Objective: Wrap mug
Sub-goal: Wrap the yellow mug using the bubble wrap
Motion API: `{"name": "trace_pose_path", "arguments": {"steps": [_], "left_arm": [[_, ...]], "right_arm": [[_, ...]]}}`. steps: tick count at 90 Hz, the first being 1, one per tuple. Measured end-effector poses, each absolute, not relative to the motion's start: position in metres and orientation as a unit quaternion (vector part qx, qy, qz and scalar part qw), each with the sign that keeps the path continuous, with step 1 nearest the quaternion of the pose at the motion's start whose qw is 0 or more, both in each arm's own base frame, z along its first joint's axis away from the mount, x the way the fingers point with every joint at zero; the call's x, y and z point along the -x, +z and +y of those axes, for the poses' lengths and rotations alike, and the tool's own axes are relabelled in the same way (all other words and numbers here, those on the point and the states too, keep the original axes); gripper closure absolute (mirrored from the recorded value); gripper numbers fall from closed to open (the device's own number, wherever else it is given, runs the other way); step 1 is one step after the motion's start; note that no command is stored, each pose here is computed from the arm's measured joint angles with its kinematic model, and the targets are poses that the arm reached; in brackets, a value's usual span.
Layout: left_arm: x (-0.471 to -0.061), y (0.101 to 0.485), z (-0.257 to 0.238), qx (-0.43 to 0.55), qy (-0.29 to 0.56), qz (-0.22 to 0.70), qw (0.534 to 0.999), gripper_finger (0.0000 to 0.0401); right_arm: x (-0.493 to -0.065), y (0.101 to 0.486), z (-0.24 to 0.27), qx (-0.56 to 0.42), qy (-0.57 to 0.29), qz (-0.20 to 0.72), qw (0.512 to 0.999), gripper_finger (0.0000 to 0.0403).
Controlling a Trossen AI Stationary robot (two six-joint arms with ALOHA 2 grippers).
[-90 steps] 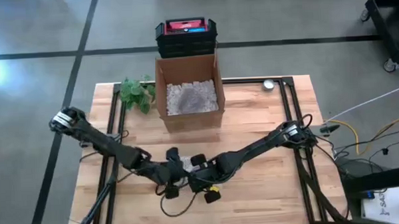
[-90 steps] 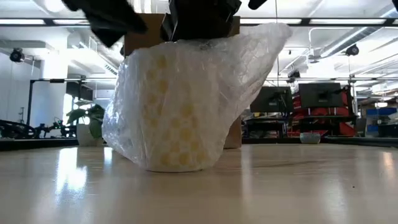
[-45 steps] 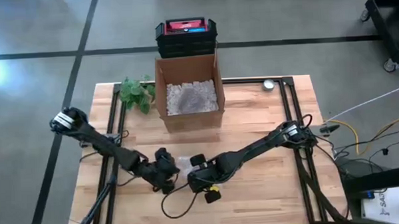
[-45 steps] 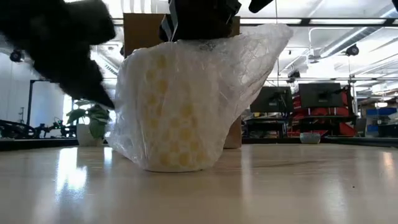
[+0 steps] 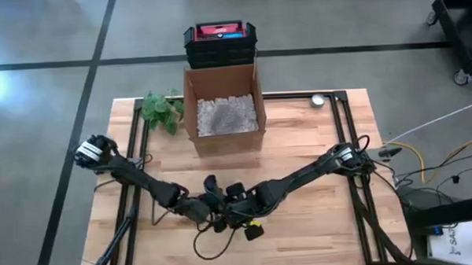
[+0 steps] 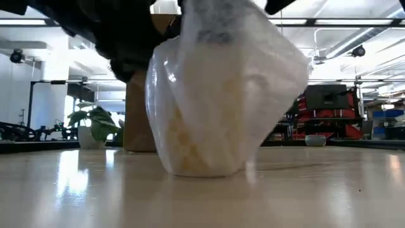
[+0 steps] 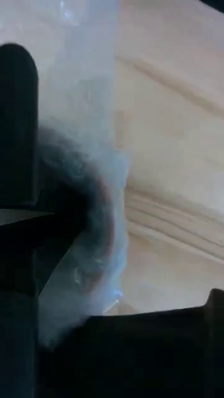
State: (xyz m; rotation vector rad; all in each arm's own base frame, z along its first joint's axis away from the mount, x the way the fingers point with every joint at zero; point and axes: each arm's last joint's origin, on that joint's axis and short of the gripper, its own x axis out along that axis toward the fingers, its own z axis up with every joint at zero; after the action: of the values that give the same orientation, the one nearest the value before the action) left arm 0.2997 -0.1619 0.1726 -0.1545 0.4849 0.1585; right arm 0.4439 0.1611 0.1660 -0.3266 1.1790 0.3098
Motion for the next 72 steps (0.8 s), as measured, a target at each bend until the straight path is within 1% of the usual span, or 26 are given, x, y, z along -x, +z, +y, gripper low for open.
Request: {"name": "trace_pose_path", "arguments": {"steps": [11, 20, 42, 48, 62, 72], "left_arm": [[-0.306, 0.174, -0.167, 0.059, 0.064, 0.242, 0.966, 0.0401], [-0.306, 0.173, -0.167, 0.063, 0.064, 0.243, 0.966, 0.0401], [-0.306, 0.174, -0.169, 0.069, 0.050, 0.247, 0.965, 0.0401], [-0.306, 0.174, -0.169, 0.069, 0.048, 0.247, 0.965, 0.0401], [-0.305, 0.177, -0.169, 0.073, 0.047, 0.242, 0.966, 0.0401], [-0.304, 0.181, -0.168, 0.073, 0.046, 0.241, 0.967, 0.0401]], "right_arm": [[-0.443, 0.169, 0.162, 0.146, 0.147, 0.551, 0.808, 0.0403], [-0.439, 0.180, 0.162, 0.130, 0.140, 0.549, 0.814, 0.0403], [-0.418, 0.231, 0.158, 0.120, 0.125, 0.539, 0.824, 0.0403], [-0.409, 0.236, 0.160, 0.120, 0.124, 0.555, 0.814, 0.0403], [-0.392, 0.235, 0.173, 0.120, 0.124, 0.597, 0.783, 0.0403], [-0.376, 0.234, 0.185, 0.124, 0.120, 0.635, 0.753, 0.0403]]}}
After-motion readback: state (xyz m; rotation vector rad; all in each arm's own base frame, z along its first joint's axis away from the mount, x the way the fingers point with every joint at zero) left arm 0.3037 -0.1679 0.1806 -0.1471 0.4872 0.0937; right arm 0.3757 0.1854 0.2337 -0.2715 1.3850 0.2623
